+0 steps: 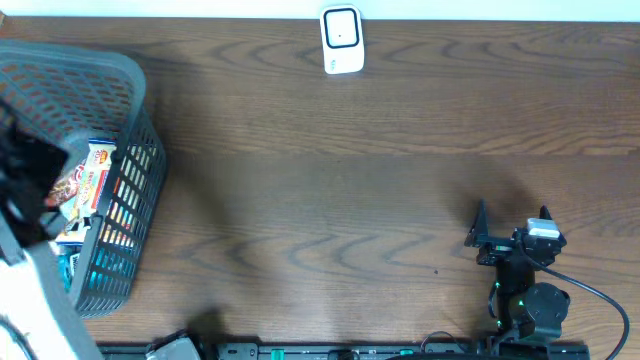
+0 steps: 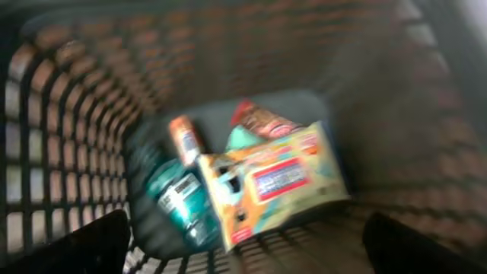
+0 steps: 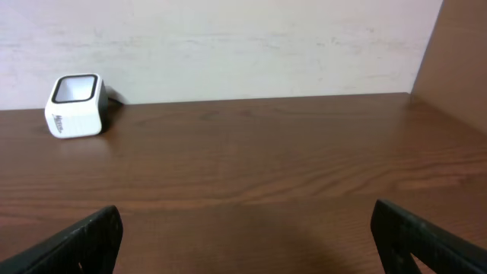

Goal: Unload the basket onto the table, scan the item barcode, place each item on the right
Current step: 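Reach the left gripper into the basket toward the snack bag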

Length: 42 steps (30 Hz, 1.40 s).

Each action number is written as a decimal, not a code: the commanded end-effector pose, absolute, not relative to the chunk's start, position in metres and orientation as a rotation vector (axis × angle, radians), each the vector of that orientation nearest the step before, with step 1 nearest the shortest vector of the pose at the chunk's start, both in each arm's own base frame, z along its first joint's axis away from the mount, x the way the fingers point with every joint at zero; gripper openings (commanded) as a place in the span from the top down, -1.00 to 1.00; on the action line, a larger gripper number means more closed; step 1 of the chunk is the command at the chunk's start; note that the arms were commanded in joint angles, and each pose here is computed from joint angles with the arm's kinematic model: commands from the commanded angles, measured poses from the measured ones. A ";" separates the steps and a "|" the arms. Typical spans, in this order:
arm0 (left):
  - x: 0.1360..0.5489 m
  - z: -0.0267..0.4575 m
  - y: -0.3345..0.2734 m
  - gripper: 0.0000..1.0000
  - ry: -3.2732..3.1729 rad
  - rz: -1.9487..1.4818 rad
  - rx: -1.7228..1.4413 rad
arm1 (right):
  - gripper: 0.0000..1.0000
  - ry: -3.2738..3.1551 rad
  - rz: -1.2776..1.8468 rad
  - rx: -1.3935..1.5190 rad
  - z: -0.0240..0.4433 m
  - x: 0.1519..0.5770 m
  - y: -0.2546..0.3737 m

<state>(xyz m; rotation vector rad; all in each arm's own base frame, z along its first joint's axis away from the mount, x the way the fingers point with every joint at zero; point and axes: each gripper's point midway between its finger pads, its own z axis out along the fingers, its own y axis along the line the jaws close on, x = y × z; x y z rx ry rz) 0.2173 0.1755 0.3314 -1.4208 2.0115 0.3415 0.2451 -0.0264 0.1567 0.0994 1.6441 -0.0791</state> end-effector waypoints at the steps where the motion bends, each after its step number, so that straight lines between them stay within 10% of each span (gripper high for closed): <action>1: 0.213 0.300 0.194 -0.95 2.031 0.152 -1.645 | -0.98 1.644 -0.089 0.085 0.157 0.245 -0.026; 23: 0.219 0.105 0.202 -0.96 2.289 -0.257 -1.837 | -0.98 1.644 -0.089 0.085 0.157 0.245 -0.026; 42: 0.251 0.040 0.191 -0.79 2.263 -0.369 -1.666 | -0.99 1.644 -0.089 0.085 0.157 0.245 -0.026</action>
